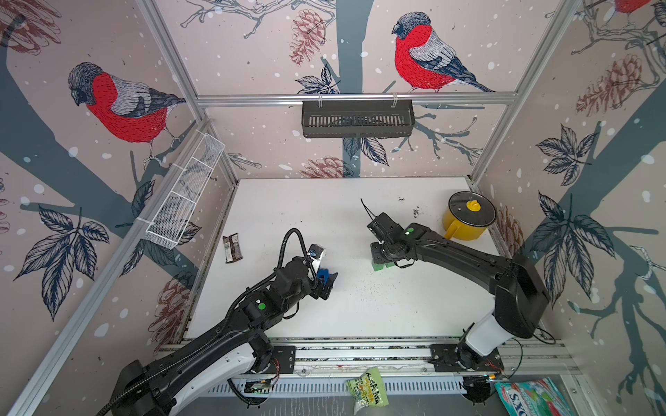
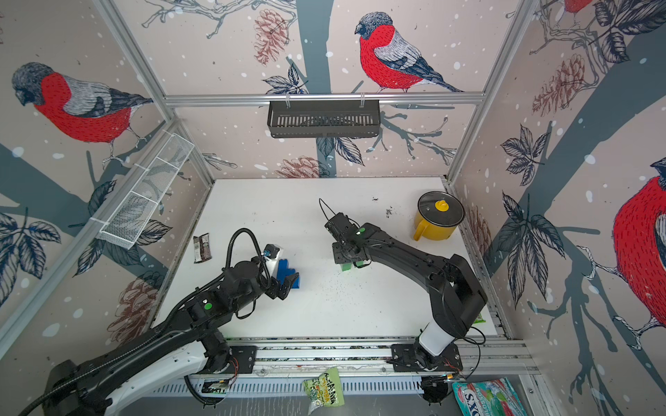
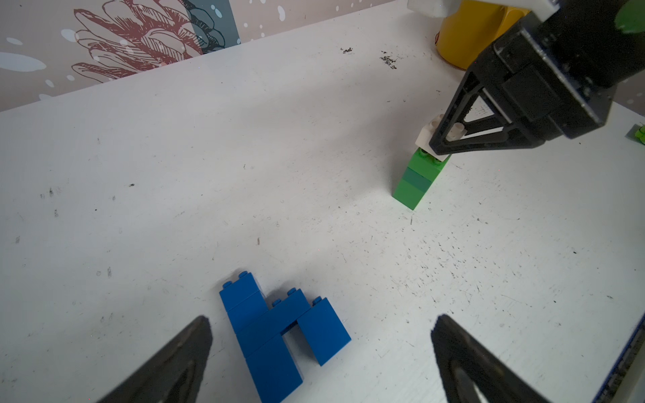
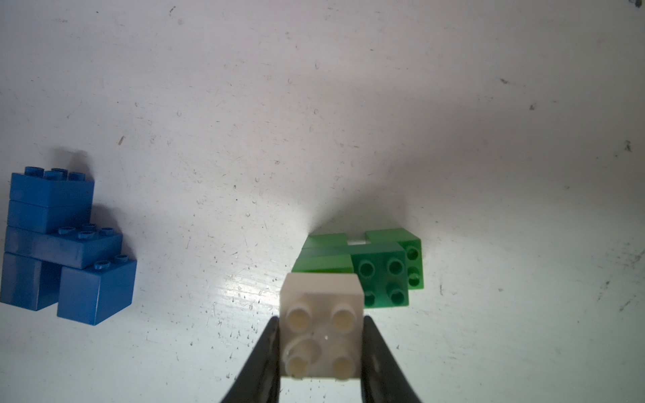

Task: Assemble the letter h with lego
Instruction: Assemble the lego brick with the lego brick.

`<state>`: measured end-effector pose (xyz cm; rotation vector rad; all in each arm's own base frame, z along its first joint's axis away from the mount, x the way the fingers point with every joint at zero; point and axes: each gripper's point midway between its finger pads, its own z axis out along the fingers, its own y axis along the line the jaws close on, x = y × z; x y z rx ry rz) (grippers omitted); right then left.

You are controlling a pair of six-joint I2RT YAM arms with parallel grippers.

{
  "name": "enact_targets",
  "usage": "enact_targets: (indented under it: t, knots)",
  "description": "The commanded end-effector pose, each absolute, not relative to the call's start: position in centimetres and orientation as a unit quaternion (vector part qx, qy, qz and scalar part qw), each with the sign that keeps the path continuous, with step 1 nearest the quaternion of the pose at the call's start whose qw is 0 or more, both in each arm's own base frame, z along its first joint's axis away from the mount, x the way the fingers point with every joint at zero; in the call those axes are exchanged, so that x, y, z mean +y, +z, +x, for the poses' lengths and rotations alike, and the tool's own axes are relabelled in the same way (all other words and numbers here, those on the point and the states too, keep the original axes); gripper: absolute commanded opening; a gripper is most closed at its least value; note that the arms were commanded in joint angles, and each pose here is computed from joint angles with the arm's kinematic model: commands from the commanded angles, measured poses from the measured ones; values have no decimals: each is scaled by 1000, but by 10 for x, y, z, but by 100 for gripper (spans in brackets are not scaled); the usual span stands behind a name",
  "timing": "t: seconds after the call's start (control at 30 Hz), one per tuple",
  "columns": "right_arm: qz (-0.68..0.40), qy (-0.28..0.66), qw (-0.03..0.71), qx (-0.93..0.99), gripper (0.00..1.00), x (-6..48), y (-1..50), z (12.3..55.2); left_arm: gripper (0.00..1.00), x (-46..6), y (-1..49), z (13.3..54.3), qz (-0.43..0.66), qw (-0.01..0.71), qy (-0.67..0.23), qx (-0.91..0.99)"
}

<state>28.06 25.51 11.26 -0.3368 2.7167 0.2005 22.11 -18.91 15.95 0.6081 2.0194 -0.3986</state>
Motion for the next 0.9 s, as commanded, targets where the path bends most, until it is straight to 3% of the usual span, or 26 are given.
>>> enact_targets:
  t: [0.0, 0.87]
  knots:
    - [-134, 58, 189, 971, 0, 251, 109, 279, 98, -192, 165, 221, 250, 483, -171, 821]
    - [-178, 46, 163, 969, 0, 249, 100, 275, 98, -192, 164, 221, 251, 482, -171, 822]
